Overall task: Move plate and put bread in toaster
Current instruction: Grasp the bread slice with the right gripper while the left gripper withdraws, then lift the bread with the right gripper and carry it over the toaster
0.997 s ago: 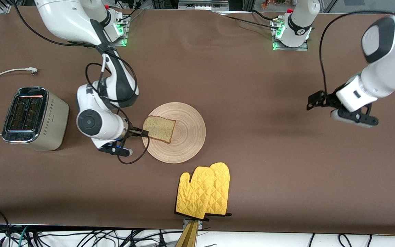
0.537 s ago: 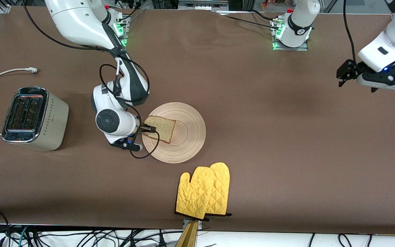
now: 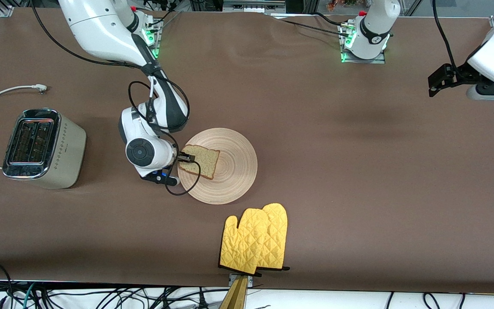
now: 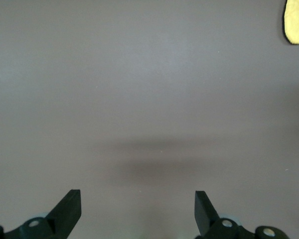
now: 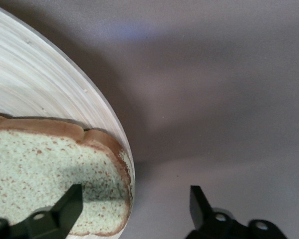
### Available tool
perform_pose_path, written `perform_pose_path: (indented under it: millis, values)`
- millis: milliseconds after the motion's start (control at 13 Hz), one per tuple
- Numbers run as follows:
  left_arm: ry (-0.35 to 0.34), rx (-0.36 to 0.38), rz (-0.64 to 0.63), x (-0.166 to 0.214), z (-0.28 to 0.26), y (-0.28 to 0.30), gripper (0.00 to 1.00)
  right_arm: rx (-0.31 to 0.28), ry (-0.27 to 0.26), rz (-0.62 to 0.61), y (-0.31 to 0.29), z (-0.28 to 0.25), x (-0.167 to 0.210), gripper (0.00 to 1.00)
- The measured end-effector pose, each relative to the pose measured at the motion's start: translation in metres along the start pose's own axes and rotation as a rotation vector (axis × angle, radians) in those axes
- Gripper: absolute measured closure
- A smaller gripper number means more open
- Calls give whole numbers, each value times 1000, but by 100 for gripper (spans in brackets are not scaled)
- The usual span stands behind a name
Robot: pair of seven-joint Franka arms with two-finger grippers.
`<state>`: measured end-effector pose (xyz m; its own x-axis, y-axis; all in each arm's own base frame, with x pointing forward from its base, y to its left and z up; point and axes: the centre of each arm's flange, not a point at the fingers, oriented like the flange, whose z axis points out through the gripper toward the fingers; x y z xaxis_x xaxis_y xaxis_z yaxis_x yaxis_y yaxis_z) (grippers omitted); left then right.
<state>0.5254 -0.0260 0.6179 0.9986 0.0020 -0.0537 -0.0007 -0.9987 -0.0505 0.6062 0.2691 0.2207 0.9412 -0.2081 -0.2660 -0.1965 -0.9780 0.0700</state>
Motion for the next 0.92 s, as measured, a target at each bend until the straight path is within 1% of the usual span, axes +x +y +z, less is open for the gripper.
perform_pose_path:
  millis: [230,307,383,460,537,614,690,767,844,920]
  values:
    - [-8,-20,-36,13,-4,-10,0,0,1,-4,-2,0,-2,48]
    - [-9,-21,-44,14,-4,-11,0,0,1,-5,-3,0,-2,57]
    - [-10,-21,-59,15,-4,-11,0,0,1,-5,-3,0,-2,58]
    - [-11,-21,-73,15,-4,-10,0,0,2,-6,-3,0,-2,68]
    - [-15,-21,-76,15,-3,-8,0,0,2,-5,-3,-1,-2,76]
    - [-23,-20,-78,15,-1,-7,0,0,2,-5,-3,-1,-2,76]
    - [-32,-21,-83,16,1,-8,0,0,2,-5,-3,-1,-2,82]
    - [-38,-26,-91,17,3,-9,0,0,2,-5,-3,-1,-2,93]
    - [-42,-33,-97,18,5,-11,0,0,2,-5,-3,-1,-2,93]
    - [-44,-35,-100,18,6,-12,0,0,2,-6,-3,-1,-3,96]
